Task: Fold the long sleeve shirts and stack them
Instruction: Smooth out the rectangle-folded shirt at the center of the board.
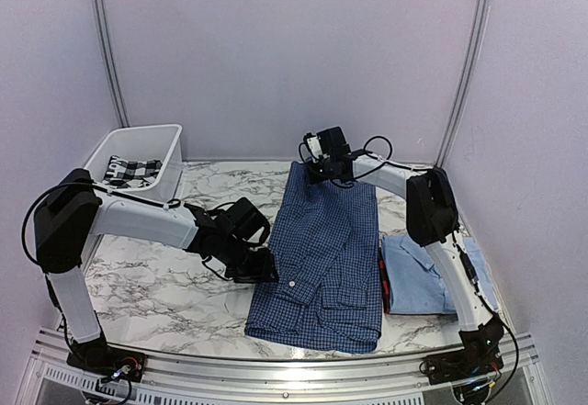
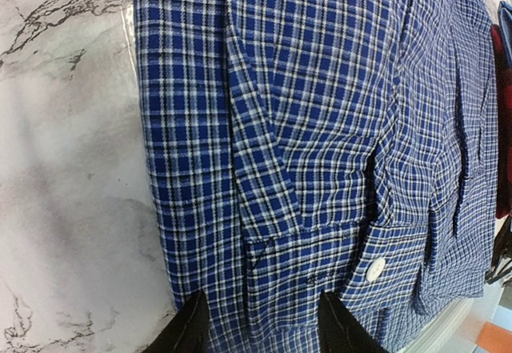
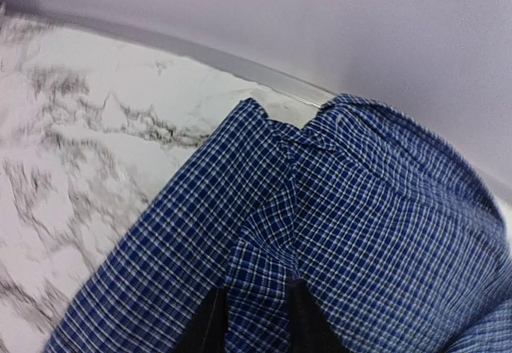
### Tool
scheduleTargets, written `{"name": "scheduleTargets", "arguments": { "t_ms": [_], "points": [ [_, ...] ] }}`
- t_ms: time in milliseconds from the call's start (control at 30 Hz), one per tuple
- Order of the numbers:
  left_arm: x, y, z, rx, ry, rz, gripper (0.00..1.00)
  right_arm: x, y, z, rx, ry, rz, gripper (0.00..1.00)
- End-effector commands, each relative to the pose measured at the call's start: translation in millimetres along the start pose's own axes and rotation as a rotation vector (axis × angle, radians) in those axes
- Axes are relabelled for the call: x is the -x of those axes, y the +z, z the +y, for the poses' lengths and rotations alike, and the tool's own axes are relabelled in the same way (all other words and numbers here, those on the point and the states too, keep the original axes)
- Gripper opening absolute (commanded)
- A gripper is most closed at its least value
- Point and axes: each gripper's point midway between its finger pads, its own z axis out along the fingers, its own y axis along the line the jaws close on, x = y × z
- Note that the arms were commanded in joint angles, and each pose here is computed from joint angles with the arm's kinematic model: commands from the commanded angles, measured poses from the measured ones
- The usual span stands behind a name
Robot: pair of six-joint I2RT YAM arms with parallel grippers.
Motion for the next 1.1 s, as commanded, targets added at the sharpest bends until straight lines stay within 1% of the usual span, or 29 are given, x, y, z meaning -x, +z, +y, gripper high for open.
{"name": "scheduleTargets", "arguments": {
  "t_ms": [0, 33, 100, 200, 300, 467, 733, 800, 833, 967, 1067],
  "points": [
    [-3.5, -1.8, 6.6, 0.025, -0.005, 0.011, 0.48, 19.8, -9.2, 4.3, 0.045, 0.006, -0.032, 0.34],
    [-3.9, -1.4, 5.7, 0.023, -0.003, 0.013, 0.48, 16.8, -7.8, 3.5, 0.043, 0.003, -0.025, 0.42],
    [-3.0, -1.4, 4.6, 0.018, -0.002, 0.014, 0.48, 11.2, -4.3, 4.1, 0.045, 0.002, -0.013, 0.51],
    [-3.8, -1.5, 4.8, 0.019, 0.0, 0.015, 0.48, 7.0, -0.6, 8.9, 0.072, 0.001, -0.009, 0.55],
    [-4.1, -2.0, 5.6, 0.02, -0.001, 0.014, 0.48, 5.8, 2.4, 6.8, 0.059, 0.002, -0.009, 0.54],
    [-4.6, -3.4, 5.6, 0.019, -0.003, 0.013, 0.48, 1.0, 10.0, -4.0, -0.012, -0.051, -0.01, 0.46],
    [-5.9, -4.4, 6.6, 0.02, -0.006, 0.014, 0.48, -9.7, 21.0, -4.1, -0.069, -0.123, 0.005, 0.45],
    [-6.3, -4.4, 6.2, 0.019, -0.006, 0.015, 0.47, -9.8, 21.3, -4.8, -0.081, -0.125, 0.003, 0.4],
    [-6.2, -4.8, 5.9, 0.018, -0.006, 0.014, 0.47, -9.0, 21.1, -6.1, -0.088, -0.124, 0.001, 0.35],
    [-6.4, -3.7, 6.7, 0.021, -0.008, 0.015, 0.47, 0.8, 17.1, -7.6, -0.098, -0.113, -0.026, 0.13],
    [-7.0, -2.3, 8.2, 0.026, -0.009, 0.017, 0.47, 11.2, 11.8, -5.3, -0.084, -0.1, -0.051, 0.03]
  ]
}}
